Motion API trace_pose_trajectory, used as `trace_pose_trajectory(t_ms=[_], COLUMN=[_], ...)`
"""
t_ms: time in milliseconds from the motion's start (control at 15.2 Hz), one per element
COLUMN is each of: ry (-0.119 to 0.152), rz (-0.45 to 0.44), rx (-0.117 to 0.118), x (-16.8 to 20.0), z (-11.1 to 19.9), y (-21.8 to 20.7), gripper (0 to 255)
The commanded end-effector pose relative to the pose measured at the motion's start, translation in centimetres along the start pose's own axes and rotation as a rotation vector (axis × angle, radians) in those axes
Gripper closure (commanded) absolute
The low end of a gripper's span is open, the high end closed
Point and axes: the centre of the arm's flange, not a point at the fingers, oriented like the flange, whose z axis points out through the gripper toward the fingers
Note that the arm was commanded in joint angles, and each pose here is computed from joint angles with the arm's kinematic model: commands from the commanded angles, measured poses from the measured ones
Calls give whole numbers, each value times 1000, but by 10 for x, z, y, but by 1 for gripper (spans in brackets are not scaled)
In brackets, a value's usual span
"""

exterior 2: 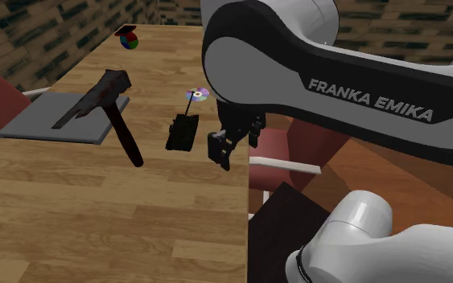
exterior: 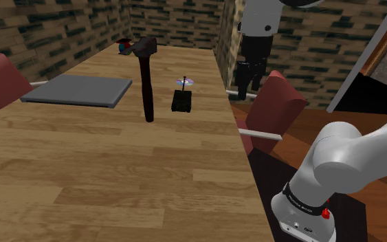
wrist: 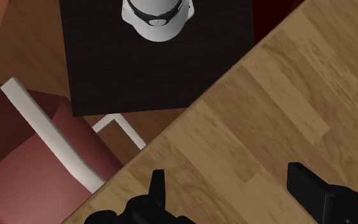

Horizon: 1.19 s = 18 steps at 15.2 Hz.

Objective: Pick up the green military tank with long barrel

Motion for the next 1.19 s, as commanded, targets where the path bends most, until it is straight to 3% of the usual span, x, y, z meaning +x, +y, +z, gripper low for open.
trace_pose_trajectory(t_ms=[0,528,1122], ry=[0,11,23], rz=[0,238,506], rx=[0,2,5], x=[0,103,216], z=[0,14,28], y=[0,-6,16], gripper=[0,0,0])
